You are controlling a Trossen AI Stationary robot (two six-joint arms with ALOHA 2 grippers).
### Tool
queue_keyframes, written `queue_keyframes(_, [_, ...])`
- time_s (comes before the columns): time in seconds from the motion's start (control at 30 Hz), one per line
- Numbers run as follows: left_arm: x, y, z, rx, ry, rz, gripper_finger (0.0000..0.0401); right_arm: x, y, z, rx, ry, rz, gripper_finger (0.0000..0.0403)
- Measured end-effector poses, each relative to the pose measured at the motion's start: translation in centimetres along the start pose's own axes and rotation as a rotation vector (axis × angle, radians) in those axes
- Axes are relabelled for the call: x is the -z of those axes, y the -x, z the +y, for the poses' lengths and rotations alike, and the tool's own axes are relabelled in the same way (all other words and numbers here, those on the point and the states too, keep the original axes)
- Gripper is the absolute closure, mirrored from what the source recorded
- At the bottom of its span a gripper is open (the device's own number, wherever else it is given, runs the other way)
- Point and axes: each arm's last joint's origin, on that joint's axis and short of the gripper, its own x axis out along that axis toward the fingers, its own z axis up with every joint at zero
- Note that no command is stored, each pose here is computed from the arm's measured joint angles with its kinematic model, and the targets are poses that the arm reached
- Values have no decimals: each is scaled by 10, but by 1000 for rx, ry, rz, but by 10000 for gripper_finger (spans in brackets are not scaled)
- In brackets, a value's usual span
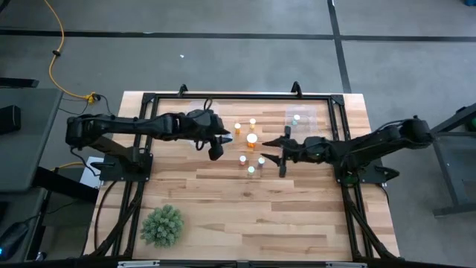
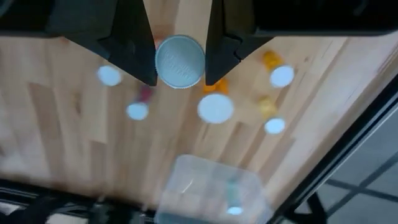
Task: Pick and place medicine bottles into bin by pill shape (circle, oval)
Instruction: Put the green tablet bottle into the right transparent bin
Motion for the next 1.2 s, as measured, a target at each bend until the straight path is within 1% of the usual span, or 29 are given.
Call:
queue_keyframes(0.07, [-3,3,-7,18,-15,16,293,0,-11,3,-1,11,15,229])
queue_keyframes(0.3, [-16,5,-32,83,-58,-12,292,3,-49,12,-5,26,126,228])
queue_keyframes(0.47, [-19,8,-42,98,-87,-23,292,1,-69,17,-11,24,155,210])
queue_keyframes(0.6, [-16,8,-45,63,-105,-4,292,-1,-78,20,-34,-18,159,185])
queue_keyframes(0.77, [-17,9,-48,69,-110,-19,291,0,-85,22,-46,-51,172,160])
queue_keyframes(1.03, [-17,9,-52,81,-115,-26,291,2,-99,16,-26,-58,183,157])
queue_keyframes(1.2, [-17,9,-52,83,-116,-27,292,-2,-100,17,-74,-69,136,157])
